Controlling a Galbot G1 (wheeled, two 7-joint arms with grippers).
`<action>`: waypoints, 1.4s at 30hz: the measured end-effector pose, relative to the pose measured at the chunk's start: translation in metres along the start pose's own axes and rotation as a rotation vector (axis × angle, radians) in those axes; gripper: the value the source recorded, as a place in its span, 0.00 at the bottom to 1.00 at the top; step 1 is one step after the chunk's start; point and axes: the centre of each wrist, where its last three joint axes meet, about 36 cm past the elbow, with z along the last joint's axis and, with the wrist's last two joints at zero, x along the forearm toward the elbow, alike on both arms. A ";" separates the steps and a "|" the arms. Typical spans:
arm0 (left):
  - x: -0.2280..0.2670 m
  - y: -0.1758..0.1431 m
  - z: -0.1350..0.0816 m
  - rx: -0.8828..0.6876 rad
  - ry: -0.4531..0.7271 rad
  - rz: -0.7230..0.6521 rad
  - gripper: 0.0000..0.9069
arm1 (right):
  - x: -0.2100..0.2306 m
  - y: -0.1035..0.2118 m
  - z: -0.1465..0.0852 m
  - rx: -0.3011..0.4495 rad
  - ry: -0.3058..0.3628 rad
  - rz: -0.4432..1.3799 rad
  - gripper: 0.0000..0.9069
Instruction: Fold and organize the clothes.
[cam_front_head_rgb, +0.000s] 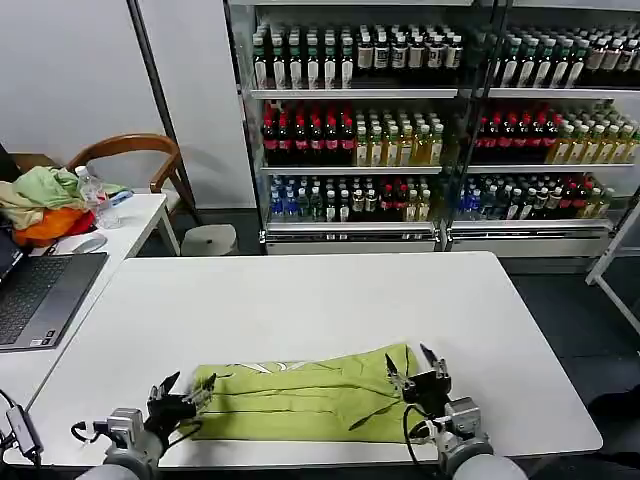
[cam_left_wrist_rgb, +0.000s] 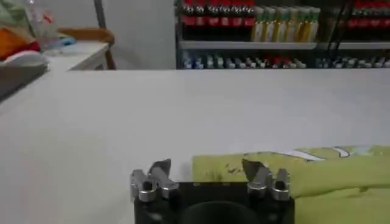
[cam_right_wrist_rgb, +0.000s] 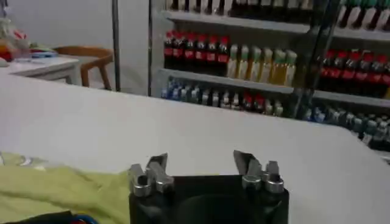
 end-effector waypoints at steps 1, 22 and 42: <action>0.000 -0.003 0.002 0.009 0.004 -0.008 0.43 | 0.001 -0.002 -0.001 0.001 -0.004 0.006 1.00; 0.002 -0.037 0.019 0.142 0.050 -0.037 0.06 | 0.006 -0.009 -0.005 0.027 -0.038 0.056 1.00; 0.008 -0.013 -0.010 0.113 0.007 -0.103 0.06 | 0.009 -0.005 -0.002 0.036 -0.070 0.083 1.00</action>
